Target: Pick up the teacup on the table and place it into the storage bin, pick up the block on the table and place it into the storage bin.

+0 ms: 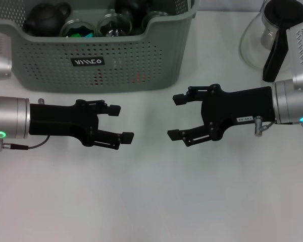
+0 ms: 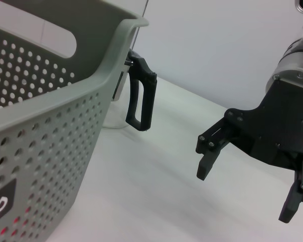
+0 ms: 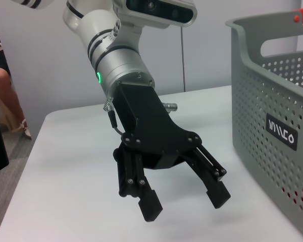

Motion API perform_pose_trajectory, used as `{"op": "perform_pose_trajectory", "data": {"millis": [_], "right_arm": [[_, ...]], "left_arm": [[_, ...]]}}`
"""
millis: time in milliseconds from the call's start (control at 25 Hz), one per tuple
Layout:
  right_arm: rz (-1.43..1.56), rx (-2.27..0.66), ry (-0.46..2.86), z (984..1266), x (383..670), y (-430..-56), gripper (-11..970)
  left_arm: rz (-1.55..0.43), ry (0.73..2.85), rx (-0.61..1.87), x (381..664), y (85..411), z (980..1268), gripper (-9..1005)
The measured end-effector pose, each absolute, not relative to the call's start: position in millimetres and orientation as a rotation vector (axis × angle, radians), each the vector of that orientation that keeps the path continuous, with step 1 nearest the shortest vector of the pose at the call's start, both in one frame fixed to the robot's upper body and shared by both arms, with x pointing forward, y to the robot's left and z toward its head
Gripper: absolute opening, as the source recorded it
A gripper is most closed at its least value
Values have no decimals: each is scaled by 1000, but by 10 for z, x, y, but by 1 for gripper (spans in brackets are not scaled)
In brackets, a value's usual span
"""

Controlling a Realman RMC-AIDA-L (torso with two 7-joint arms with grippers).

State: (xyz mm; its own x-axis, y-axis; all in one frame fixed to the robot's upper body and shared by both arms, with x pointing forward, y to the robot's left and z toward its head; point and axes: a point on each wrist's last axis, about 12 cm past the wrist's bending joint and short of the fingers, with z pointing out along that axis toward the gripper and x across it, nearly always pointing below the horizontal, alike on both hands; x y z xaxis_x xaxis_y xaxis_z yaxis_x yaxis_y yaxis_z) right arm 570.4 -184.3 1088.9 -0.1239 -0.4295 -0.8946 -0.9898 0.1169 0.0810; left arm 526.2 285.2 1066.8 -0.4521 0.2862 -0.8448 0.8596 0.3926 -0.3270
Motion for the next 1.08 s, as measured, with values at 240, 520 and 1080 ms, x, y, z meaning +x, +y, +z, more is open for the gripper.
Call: {"op": "perform_pose_trajectory", "data": {"millis": [240, 520, 1080], "right_arm": [[967, -1403, 1664, 10881, 5696, -1851, 916], [969, -1403, 1666, 10875, 5689, -1856, 916], [971, -1401, 1670, 10864, 5679, -1862, 916]], "left_arm": [[-1032, 1951, 983, 5249, 2853, 10653, 950], [-1037, 1954, 985, 5237, 2850, 10646, 950], [-1044, 1952, 987, 5240, 2839, 10651, 950]]}}
